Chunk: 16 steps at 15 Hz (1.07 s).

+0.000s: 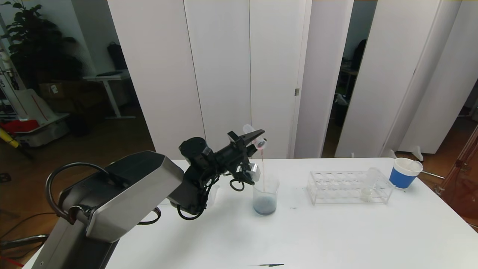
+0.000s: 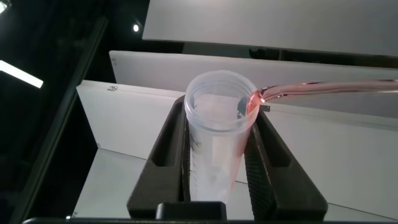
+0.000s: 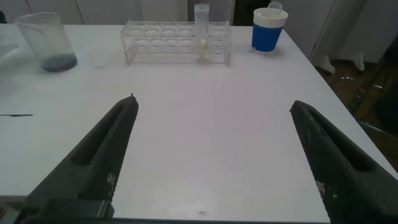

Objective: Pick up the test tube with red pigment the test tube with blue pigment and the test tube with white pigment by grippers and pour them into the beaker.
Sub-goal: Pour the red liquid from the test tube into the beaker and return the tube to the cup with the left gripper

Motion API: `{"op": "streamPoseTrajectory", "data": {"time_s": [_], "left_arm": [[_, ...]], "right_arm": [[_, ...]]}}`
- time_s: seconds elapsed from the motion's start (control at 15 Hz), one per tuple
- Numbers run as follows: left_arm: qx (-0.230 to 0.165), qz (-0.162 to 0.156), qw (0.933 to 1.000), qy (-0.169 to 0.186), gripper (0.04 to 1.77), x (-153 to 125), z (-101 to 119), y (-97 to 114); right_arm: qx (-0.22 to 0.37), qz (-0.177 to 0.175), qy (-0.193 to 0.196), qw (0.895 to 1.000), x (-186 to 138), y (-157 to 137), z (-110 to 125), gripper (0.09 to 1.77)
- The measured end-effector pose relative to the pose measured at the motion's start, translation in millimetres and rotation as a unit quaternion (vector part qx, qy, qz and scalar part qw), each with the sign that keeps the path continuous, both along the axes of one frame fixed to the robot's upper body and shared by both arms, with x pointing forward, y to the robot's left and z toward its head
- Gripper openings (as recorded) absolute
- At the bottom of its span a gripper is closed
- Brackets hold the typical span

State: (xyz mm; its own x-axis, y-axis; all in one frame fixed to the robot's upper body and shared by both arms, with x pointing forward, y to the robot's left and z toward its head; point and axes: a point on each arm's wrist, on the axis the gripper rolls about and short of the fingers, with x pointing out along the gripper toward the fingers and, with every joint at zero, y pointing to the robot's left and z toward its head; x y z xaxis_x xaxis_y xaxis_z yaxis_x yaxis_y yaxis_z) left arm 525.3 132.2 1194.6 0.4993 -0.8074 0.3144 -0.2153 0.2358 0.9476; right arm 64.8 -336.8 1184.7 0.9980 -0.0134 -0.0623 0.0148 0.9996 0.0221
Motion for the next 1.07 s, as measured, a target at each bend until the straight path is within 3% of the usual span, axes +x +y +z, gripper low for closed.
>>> {"op": "streamPoseTrajectory", "data": {"time_s": [0.4, 0.73, 1.07], "left_arm": [[-0.005, 0.006, 0.9998, -0.02, 0.58, 5, 7, 2], [-0.005, 0.009, 0.9998, -0.015, 0.58, 5, 6, 3], [-0.008, 0.028, 0.9986, 0.045, 0.58, -7, 8, 4]], "right_arm": [[0.0, 0.0, 0.0, 1.0, 0, 0, 0, 1.75], [0.0, 0.0, 0.0, 1.0, 0, 0, 0, 1.75], [0.0, 0.0, 0.0, 1.0, 0, 0, 0, 1.75]]}}
